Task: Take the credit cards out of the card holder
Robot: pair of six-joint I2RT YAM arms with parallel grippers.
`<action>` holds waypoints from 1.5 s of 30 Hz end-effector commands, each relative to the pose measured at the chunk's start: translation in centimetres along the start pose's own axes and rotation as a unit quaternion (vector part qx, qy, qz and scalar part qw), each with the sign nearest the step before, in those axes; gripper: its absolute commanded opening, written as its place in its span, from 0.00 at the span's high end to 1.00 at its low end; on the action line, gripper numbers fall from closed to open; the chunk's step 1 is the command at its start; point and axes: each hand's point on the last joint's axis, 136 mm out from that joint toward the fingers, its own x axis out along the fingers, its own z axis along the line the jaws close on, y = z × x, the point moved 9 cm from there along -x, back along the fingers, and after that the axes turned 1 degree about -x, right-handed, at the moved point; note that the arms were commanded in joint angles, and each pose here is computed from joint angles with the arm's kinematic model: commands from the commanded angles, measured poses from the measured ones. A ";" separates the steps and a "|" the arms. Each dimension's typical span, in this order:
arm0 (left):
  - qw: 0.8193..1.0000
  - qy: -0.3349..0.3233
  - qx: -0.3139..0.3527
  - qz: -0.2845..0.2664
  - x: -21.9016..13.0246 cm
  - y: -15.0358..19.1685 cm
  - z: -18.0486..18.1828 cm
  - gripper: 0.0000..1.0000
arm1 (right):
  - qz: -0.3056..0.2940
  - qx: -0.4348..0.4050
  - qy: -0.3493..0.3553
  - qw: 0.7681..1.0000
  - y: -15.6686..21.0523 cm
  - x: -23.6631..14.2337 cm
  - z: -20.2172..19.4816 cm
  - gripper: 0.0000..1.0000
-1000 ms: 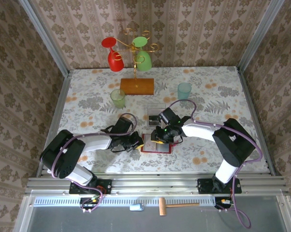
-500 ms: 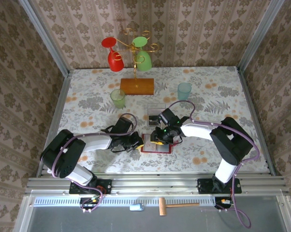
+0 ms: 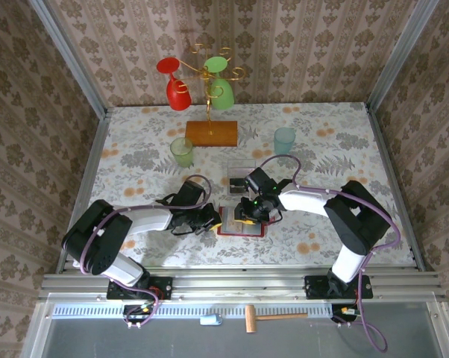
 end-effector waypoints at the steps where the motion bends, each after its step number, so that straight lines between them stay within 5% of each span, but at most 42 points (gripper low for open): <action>1: 1.000 -0.008 0.005 0.010 -0.3 0.5 0.2 0.92 | -0.019 -0.010 0.001 1.000 -0.4 -1.2 0.5 0.69; 19: 0.999 0.019 0.040 -0.002 -1.2 -0.1 -3.0 0.92 | -0.017 0.000 -0.021 1.000 0.2 -1.8 0.4 0.69; 45: 0.999 -0.017 0.028 0.023 0.9 0.3 -1.1 0.95 | 0.011 0.023 -0.085 0.996 0.7 -0.3 -0.4 0.69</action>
